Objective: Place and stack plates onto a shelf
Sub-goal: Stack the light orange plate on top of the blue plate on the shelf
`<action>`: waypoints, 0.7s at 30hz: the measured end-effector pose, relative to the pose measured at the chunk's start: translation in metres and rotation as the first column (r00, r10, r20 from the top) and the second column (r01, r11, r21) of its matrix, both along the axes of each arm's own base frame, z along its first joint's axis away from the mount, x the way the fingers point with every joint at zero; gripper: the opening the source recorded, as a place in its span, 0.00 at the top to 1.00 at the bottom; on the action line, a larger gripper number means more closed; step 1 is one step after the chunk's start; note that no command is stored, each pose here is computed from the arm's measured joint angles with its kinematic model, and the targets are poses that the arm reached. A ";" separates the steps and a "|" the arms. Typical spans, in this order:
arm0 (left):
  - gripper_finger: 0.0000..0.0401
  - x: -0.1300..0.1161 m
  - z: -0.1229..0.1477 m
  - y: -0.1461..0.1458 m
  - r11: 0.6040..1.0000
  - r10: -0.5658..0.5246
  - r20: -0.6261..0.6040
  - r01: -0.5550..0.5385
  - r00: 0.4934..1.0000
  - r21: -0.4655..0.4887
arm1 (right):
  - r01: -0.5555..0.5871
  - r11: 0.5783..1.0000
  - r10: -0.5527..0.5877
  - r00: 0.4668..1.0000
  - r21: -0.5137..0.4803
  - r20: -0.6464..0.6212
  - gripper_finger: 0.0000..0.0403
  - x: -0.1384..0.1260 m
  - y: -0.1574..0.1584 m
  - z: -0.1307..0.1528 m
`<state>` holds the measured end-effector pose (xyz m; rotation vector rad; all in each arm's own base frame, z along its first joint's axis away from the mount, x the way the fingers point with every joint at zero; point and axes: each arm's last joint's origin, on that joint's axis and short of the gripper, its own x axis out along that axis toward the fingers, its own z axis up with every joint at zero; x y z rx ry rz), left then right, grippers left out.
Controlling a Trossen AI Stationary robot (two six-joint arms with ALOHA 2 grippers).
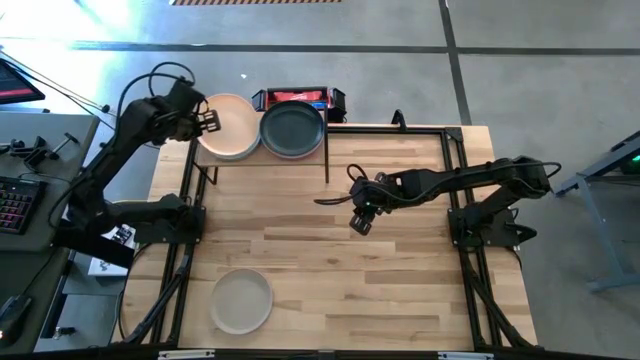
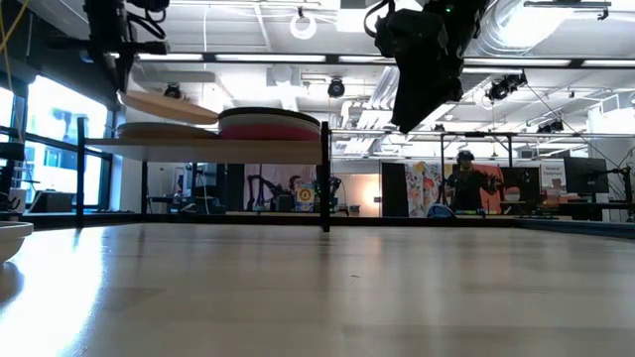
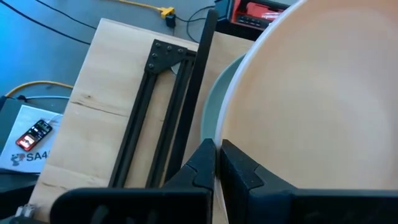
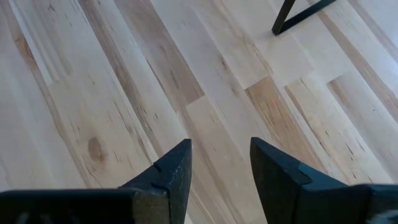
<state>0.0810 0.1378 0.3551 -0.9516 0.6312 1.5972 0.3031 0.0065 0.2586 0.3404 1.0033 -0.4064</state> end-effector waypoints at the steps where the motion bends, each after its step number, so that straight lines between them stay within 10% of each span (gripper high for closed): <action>1: 1.00 0.001 -0.001 0.001 1.000 0.001 0.002 -0.001 1.000 -0.004 | 0.000 1.000 0.000 1.000 0.000 0.000 0.65 0.000 0.000 0.000; 21: 0.84 0.011 -0.013 0.013 0.990 -0.074 -0.020 0.071 0.997 -0.122 | -0.007 1.000 0.007 1.000 0.016 -0.005 0.65 0.000 0.001 0.000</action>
